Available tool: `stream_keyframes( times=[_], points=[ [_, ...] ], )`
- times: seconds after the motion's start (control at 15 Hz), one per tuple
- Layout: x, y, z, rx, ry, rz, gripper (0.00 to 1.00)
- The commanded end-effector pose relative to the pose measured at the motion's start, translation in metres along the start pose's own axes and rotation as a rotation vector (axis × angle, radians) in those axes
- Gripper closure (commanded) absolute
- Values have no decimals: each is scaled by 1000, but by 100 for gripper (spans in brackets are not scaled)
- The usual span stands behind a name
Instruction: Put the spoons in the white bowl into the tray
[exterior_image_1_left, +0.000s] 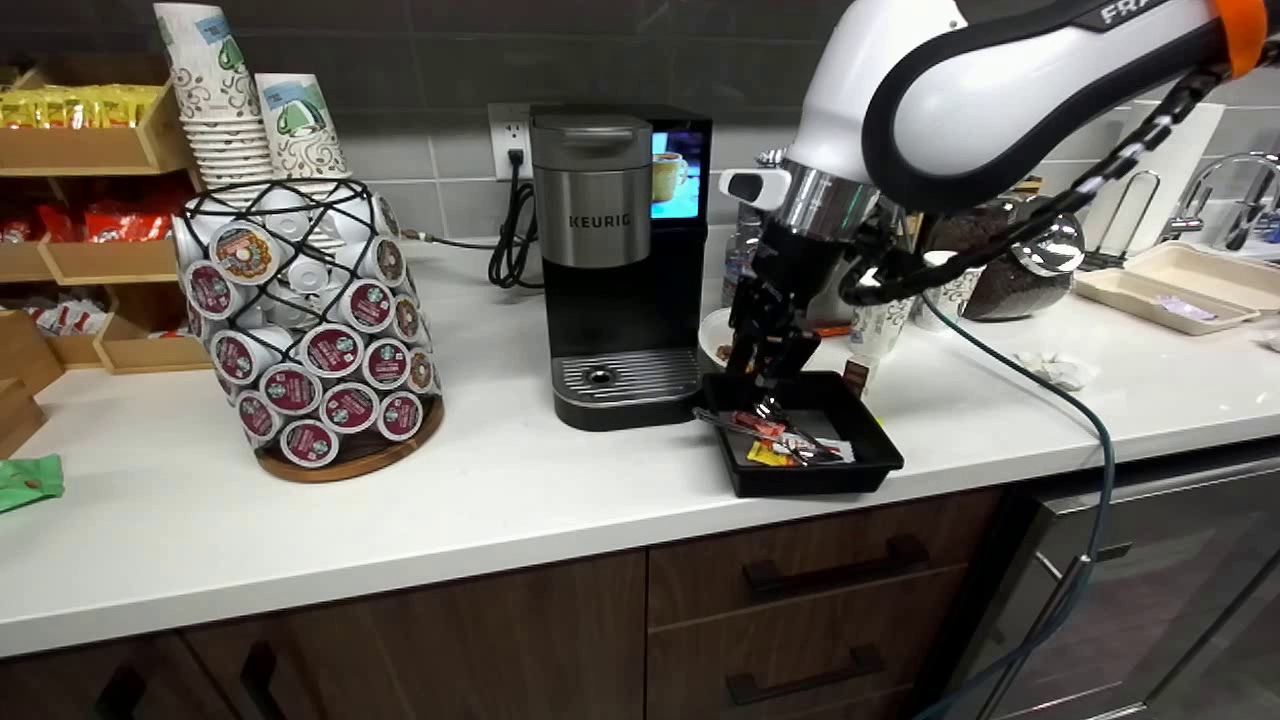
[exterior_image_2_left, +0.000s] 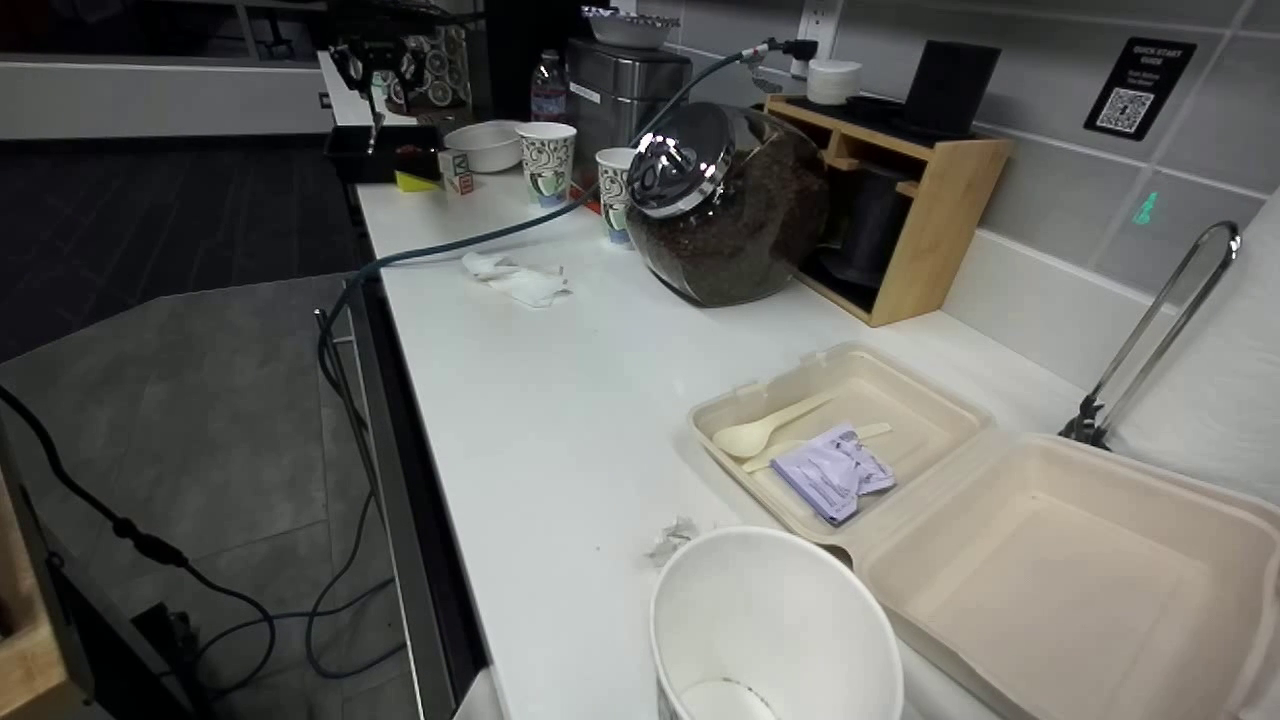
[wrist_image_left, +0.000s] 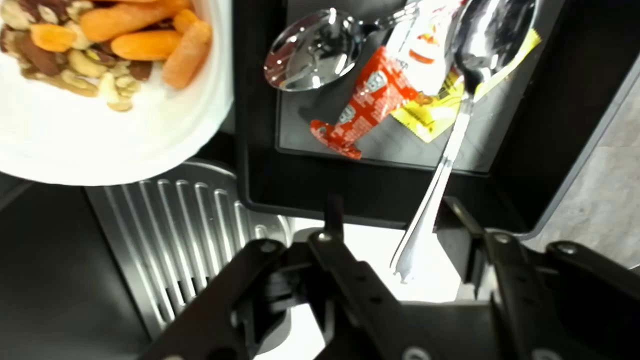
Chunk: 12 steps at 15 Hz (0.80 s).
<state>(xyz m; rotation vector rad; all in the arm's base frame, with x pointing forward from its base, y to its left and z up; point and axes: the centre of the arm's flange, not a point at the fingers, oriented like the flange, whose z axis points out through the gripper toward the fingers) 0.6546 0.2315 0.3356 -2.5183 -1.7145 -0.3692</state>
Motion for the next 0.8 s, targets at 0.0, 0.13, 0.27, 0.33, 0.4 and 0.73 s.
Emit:
stream_keyframes(
  times=[0.0, 0.13, 0.27, 0.33, 0.4, 0.73],
  points=[
    [-32, -6, -49, -35, -3, 87, 14],
    [-53, 5, -62, -107, -3, 177, 1],
    [-73, 14, -73, -165, 55, 270, 0],
    [-84, 19, -77, -196, 91, 307, 0],
    [-90, 21, -82, -221, 146, 334, 0],
    [-83, 37, -83, -218, 129, 321, 0]
  ],
)
